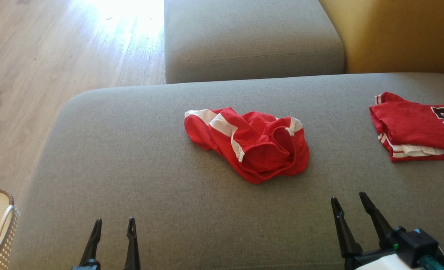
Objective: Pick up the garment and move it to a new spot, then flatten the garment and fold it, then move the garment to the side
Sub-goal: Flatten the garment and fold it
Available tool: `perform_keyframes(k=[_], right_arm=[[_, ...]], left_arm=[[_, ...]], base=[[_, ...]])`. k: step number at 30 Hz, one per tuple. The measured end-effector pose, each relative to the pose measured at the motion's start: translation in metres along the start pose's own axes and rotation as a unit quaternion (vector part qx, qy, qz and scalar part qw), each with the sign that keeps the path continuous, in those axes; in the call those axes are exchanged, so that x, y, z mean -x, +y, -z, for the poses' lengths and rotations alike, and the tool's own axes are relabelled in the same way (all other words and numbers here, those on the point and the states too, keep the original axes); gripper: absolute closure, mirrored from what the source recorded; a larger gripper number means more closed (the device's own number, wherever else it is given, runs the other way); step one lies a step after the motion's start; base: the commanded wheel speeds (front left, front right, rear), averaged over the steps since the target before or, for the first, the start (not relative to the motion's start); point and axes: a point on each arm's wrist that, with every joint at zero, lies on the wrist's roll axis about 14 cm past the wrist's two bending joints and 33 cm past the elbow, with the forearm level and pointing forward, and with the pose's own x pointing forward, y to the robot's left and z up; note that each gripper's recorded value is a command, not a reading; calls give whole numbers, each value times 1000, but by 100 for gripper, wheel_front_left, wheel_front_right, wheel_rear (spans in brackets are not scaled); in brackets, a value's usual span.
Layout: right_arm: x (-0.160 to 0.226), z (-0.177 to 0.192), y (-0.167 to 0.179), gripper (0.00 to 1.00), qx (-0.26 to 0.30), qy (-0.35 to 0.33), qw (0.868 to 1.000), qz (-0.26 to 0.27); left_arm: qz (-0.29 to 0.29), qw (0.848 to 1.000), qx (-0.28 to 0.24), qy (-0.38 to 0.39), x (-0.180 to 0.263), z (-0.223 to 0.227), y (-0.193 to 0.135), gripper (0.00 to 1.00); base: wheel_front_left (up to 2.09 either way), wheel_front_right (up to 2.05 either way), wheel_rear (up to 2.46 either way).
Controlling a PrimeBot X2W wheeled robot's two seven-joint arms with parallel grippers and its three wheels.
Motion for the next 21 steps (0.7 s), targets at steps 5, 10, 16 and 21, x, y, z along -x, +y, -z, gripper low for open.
perform_keyframes(k=[5,10,16,21], right_arm=[[0,2,1,0,0,3,1000,-1],[0,6,3,0,-2,10,1000,-4],[1,9,1,0,-3,15,1000,0],[2,13,-3,0,-5,22,1000,6]], left_arm=[[3,1000,-6,-1,0,0,0,0],[11,1000,-6,1,-2,1,-2,0],[26,1000,-2,9,-5,6,-8,0],[79,996,43,10,-22,6,-34,0]], base=[[0,0,0],[0,0,0],[0,0,0],[0,0,0]])
